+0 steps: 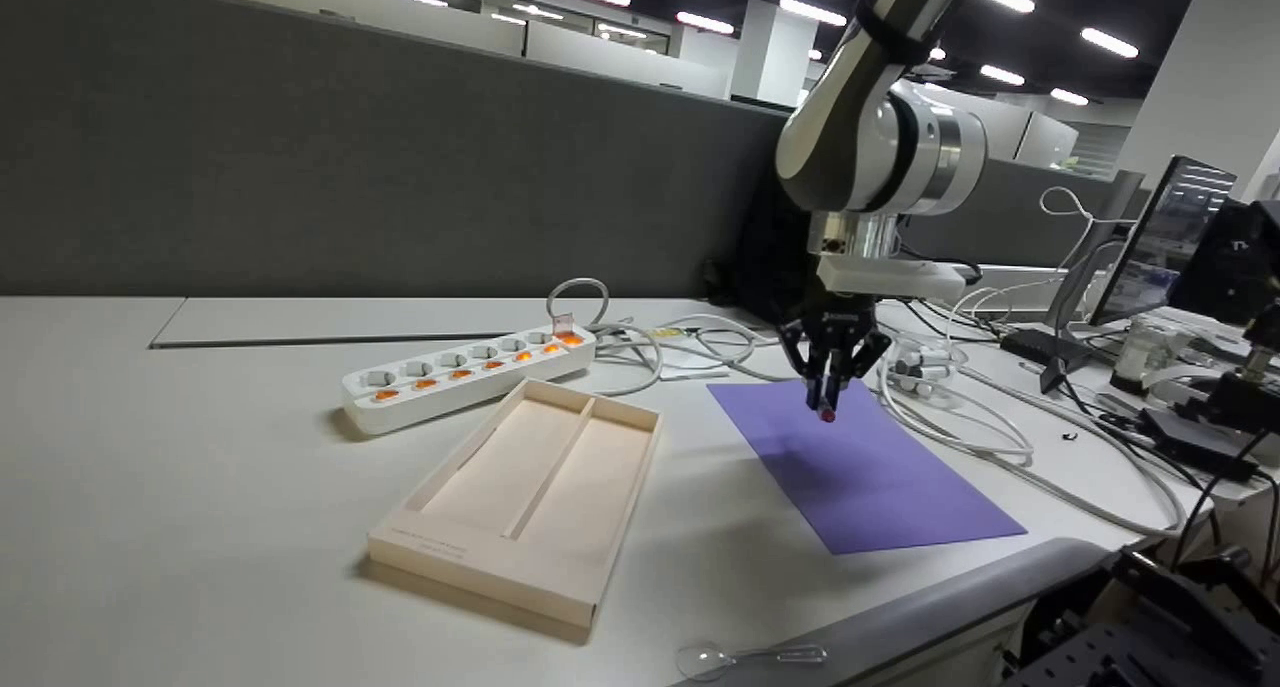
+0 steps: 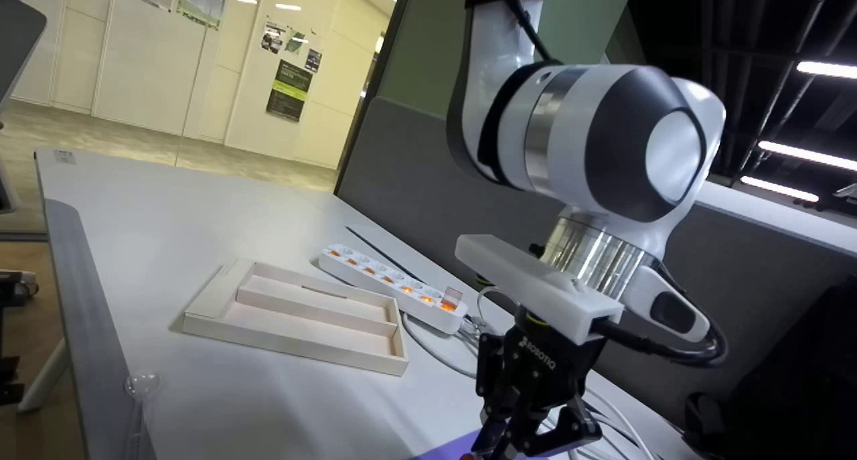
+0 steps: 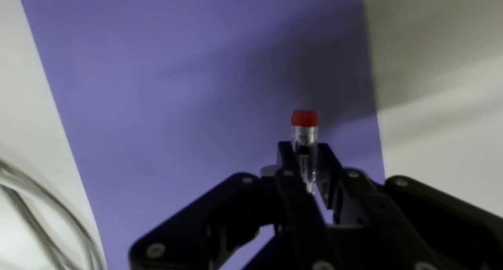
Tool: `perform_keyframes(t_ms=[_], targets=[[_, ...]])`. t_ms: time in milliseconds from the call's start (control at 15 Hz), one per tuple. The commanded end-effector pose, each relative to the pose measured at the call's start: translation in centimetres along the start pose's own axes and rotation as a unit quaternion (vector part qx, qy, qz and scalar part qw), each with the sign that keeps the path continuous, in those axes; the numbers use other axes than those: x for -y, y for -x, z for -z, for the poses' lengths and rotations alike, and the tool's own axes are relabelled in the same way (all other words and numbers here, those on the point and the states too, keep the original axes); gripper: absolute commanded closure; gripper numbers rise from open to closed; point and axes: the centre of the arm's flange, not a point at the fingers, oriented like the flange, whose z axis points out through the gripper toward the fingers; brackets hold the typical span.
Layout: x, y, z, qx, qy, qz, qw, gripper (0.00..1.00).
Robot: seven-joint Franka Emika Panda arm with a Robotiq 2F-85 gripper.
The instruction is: Remove the pen from the wooden tray.
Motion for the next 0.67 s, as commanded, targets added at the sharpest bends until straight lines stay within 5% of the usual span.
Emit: perform_keyframes(t_ms=[0, 600], targets=[[0.8, -1.5, -2.0, 0.018, -0.013, -0.03, 0.9993, 0.96], [1.9, -2.8, -6.0, 0.054, -0.044, -0.059, 0.9958, 0.96]])
